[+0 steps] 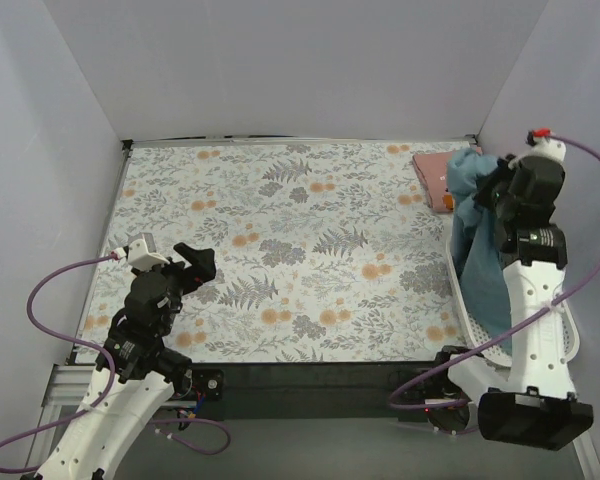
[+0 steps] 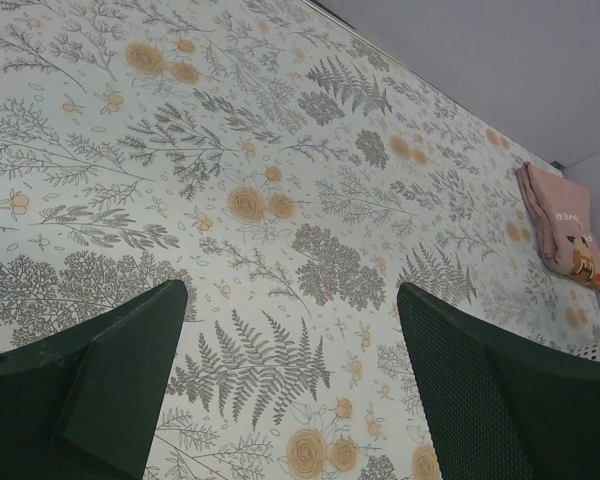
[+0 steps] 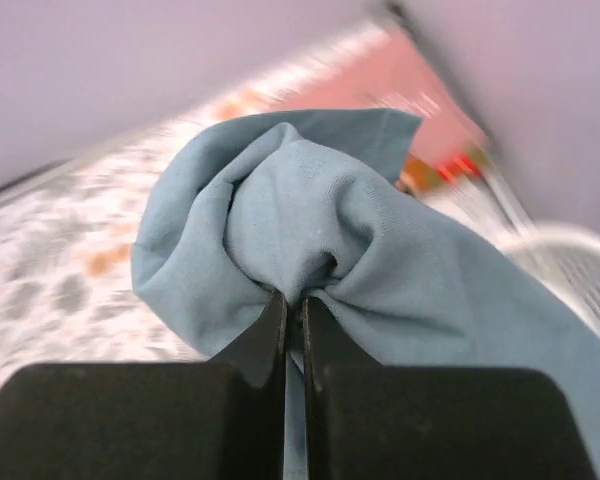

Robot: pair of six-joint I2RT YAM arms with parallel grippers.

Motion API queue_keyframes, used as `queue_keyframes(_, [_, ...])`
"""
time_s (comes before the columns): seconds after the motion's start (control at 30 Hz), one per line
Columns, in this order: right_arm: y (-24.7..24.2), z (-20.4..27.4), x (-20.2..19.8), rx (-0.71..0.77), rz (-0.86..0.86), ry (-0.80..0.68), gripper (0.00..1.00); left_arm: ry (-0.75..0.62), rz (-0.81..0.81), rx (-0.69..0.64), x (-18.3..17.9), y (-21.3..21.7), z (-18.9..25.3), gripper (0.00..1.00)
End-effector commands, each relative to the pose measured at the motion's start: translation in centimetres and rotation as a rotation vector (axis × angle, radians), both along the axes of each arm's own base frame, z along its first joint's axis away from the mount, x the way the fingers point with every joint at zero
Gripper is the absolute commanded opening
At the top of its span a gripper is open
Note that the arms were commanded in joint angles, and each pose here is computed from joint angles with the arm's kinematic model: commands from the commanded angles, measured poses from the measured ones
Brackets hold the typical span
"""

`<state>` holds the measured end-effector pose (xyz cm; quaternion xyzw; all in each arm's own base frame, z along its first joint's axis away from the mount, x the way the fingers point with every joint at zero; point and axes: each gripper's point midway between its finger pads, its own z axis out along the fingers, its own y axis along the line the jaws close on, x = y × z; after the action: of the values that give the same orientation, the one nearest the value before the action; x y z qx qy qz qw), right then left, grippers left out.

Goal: Fold and stack the t-shirts
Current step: Grab the tshirt from the pile, then move the tshirt to the center of the board

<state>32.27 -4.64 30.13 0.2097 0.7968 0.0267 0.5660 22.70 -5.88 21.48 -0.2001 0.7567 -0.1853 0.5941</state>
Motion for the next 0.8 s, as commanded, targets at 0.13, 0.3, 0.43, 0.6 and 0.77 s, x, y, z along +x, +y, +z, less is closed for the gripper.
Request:
queue_keyframes(0.13, [20.4,17.7,3.4,-0.096,0.681,-0.352,0.01,-0.014,0.008,0.01,0.1,0.3,0.0,0.86])
queue_keyframes(0.3, [28.7,20.7,2.1,-0.162,0.834,-0.414,0.11,-0.026,0.007,0.007,0.0,0.3,0.2,0.86])
queue_keyframes(0.43, [33.0,12.3,-0.4,-0.161,0.959,-0.241,0.46,-0.029,0.001,0.005,-0.1,0.2,0.2,0.86])
queue_keyframes(0.6, [31.5,1.3,-4.2,-0.114,0.961,-0.067,0.64,-0.029,-0.003,0.001,-0.1,0.2,0.2,0.86])
queue_keyframes(0.77, [27.6,-8.1,-7.4,-0.189,0.953,0.073,0.66,-0.008,0.005,0.004,0.3,0.1,-0.4,0.86])
